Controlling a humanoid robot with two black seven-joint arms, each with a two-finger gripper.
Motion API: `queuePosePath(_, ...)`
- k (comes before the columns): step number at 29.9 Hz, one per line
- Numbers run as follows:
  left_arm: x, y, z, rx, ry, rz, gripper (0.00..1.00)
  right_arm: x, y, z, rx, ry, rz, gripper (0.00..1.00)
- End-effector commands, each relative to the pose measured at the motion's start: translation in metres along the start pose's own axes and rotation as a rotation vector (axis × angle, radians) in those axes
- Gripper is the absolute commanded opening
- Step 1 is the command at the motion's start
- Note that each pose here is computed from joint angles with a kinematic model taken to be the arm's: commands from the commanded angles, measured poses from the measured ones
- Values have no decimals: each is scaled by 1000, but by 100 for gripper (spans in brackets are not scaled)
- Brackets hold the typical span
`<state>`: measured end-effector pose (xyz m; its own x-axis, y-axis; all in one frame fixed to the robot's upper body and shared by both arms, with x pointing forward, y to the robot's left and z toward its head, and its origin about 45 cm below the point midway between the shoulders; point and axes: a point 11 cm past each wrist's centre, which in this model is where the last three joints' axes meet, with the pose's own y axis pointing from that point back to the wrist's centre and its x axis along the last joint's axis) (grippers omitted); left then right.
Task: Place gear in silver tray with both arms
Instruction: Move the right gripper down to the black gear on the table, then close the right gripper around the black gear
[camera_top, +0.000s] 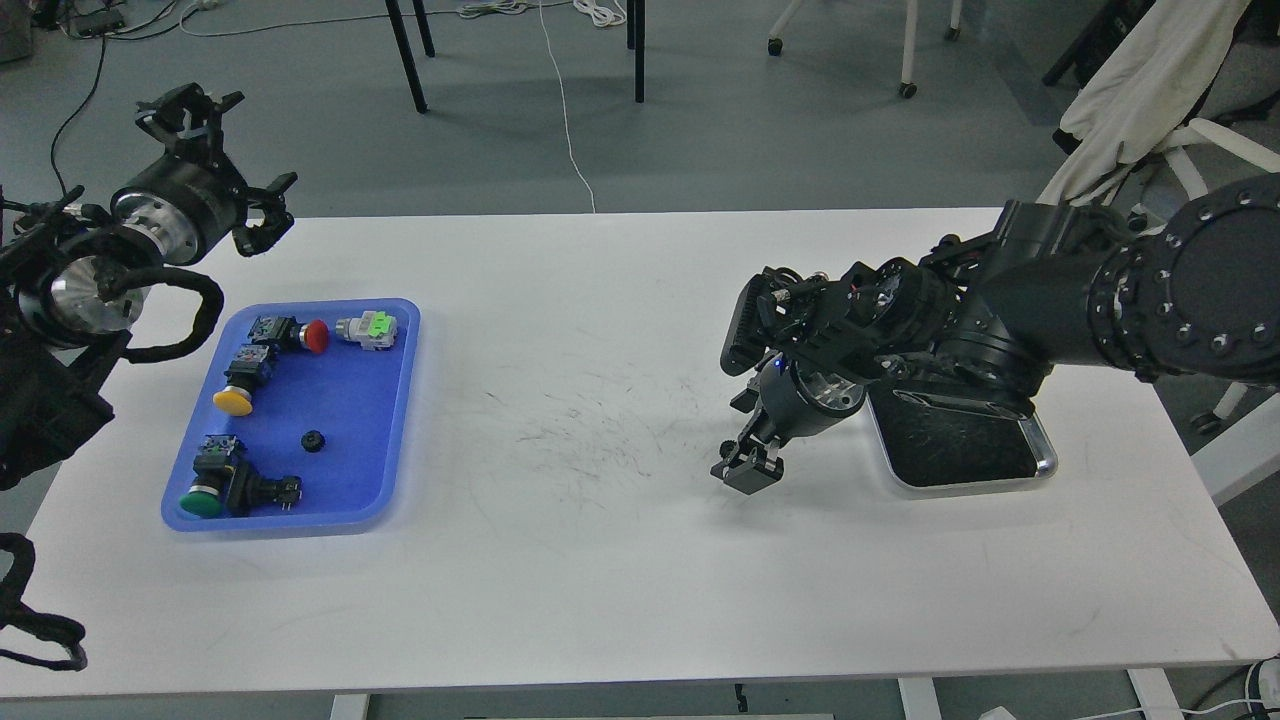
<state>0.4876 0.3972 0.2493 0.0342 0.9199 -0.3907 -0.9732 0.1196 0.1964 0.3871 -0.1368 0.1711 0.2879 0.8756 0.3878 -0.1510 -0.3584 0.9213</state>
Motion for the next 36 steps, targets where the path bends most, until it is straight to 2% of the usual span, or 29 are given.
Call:
queuePosePath(1,1,0,2,-3,1,3,89,-6,0,8,-25,0,-12,76)
queuePosePath(7,3,1,5,-23,-1,7,89,-18,-8,12,-35,-6,-24,70)
queuePosePath(12,3,1,6,-28,-2,7,89,-20,-11,13,-39,-15,-21,69)
queuePosePath(31,4,2,7,-31,-6,8,90,-5,-13,8,-22,-38,48,66)
queuePosePath(36,5,2,9,-33,-7,11,90,-4,-15,6,-15,-45,56,61)
